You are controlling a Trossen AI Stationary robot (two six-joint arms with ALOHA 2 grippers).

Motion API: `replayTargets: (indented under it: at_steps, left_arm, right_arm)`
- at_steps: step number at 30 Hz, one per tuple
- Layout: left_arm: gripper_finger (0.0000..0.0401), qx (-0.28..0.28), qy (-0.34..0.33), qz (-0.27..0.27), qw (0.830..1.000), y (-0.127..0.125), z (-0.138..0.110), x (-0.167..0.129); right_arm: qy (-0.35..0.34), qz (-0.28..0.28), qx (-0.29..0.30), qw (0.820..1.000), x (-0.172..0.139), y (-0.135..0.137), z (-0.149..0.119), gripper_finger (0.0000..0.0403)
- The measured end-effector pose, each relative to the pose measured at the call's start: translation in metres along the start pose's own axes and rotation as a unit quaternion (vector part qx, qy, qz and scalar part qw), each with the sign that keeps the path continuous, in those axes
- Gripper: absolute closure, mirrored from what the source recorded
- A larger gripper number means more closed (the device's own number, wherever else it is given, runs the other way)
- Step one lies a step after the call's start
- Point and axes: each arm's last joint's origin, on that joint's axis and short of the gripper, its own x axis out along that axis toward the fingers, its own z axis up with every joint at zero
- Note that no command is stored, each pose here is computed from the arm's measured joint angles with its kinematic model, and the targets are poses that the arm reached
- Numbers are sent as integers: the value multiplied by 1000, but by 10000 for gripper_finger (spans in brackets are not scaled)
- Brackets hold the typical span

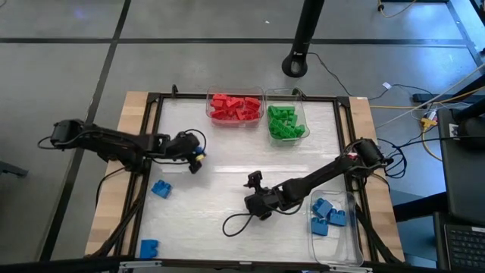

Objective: Sort blocks
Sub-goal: Put the blue game piece into the bottom transparent bin

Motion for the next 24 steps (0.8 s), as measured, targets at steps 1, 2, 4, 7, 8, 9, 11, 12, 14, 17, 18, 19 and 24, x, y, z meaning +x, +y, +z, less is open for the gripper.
replayTargets:
  at_steps: [1, 2, 4, 7, 8, 9, 11, 12, 14, 17, 18, 19, 24]
  left_arm:
    - [279, 8, -18, -17, 1000, -6, 3, -2]
    - [279, 13, -33, -34, 999, -12, 6, -4]
    - [278, 27, -66, -67, 995, -23, 11, -9]
    - [278, 41, -126, -125, 983, -41, 18, -18]
    - [277, 45, -146, -147, 977, -47, 20, -22]
    - [277, 50, -165, -165, 971, -52, 21, -25]
    - [276, 56, -204, -200, 957, -62, 24, -33]
    - [276, 59, -222, -216, 949, -66, 26, -37]
    - [276, 61, -258, -245, 933, -74, 29, -45]
    - [275, 56, -297, -278, 912, -81, 32, -56]
    - [275, 52, -308, -288, 905, -83, 33, -59]
    - [275, 48, -317, -296, 900, -85, 33, -61]
    - [274, 26, -347, -328, 878, -90, 36, -71]
  right_arm:
    - [-3, -13, -4, 1000, -1, -1, 1, 95]
    - [-4, -25, -11, 1000, -4, -1, 2, 95]
    - [-9, -52, -11, 999, -11, -4, 5, 95]
    - [-24, -77, -4, 997, -26, -8, 11, 95]
    - [-29, -91, -4, 995, -32, -10, 13, 95]
    - [-34, -109, -11, 993, -39, -10, 16, 95]
    - [-43, -157, -23, 986, -53, -10, 20, 95]
    - [-48, -179, -34, 982, -58, -8, 23, 95]
    - [-60, -221, -58, 972, -66, -6, 30, 95]
    - [-92, -268, -89, 955, -76, -5, 44, 95]
    - [-104, -278, -99, 950, -78, -6, 48, 95]
    - [-116, -288, -104, 945, -79, -8, 52, 95]
    - [-159, -321, -131, 924, -84, -22, 65, 95]
